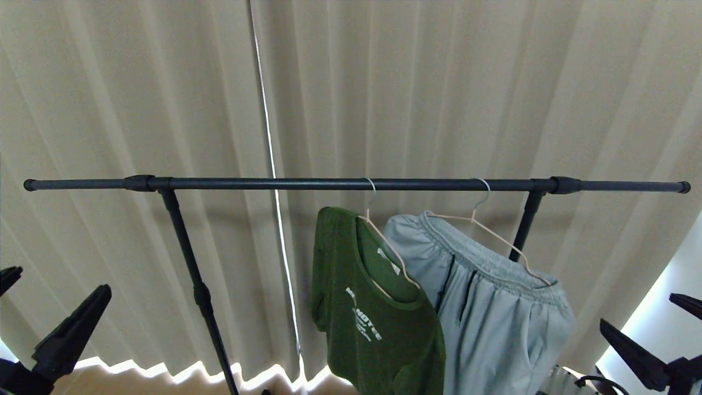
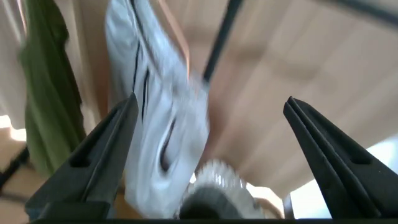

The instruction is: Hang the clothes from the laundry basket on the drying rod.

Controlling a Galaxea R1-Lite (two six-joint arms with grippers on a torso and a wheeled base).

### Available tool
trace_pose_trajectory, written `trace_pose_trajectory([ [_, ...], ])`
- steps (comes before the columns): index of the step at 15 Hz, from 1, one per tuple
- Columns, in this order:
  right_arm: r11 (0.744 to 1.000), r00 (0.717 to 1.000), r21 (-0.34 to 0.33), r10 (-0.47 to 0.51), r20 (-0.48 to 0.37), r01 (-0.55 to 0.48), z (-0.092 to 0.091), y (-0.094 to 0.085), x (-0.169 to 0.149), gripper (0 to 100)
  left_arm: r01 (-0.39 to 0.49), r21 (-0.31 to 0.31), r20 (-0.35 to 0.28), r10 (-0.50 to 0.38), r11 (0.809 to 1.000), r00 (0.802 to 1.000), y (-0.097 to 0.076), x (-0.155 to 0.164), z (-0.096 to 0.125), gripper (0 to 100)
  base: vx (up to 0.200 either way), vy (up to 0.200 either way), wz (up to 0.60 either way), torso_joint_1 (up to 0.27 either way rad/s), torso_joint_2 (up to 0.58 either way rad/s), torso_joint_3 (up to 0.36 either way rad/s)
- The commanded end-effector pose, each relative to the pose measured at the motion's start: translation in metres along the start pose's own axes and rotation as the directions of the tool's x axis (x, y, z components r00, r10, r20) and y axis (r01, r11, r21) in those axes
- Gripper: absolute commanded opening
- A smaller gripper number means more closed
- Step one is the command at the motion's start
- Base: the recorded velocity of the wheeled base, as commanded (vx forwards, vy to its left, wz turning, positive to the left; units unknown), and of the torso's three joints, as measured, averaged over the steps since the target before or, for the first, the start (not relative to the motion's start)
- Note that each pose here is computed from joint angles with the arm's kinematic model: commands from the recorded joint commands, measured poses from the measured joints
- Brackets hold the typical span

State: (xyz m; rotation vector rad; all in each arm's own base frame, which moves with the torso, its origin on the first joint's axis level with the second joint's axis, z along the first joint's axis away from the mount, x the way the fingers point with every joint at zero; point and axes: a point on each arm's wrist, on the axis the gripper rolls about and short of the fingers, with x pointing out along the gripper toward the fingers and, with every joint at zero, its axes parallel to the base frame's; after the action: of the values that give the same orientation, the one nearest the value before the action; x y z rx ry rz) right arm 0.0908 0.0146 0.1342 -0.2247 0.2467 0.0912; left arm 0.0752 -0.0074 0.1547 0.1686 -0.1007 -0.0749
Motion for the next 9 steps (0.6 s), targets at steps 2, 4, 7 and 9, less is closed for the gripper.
trace_pose_trajectory([
  [2,0.995,0.995,0.025,-0.101,0.008,0.101,-0.02,-0.006,-0.043,100,-0.1,0.007,-0.033,0.1,0.995,0.994,0.001,-0.048,-0.016,100,0.0,0.0,0.0,0.0,0.0,0.0],
  [4,0.988,0.989,0.035,-0.148,-0.008,0.148,-0.037,-0.004,-0.066,100,-0.078,0.008,-0.097,0.078,0.997,0.992,-0.003,-0.068,-0.033,100,0.0,0.0,0.0,0.0,0.0,0.0],
  [7,0.983,0.984,0.042,-0.178,-0.016,0.178,-0.07,0.004,-0.092,100,-0.001,0.002,-0.111,0.001,1.0,0.994,-0.009,-0.096,-0.059,100,0.0,0.0,0.0,0.0,0.0,0.0],
  [9,0.983,0.984,0.049,-0.176,0.028,0.174,-0.072,0.005,-0.096,100,0.016,0.0,-0.097,-0.016,1.0,0.995,-0.009,-0.097,-0.059,100,0.0,0.0,0.0,0.0,0.0,0.0],
])
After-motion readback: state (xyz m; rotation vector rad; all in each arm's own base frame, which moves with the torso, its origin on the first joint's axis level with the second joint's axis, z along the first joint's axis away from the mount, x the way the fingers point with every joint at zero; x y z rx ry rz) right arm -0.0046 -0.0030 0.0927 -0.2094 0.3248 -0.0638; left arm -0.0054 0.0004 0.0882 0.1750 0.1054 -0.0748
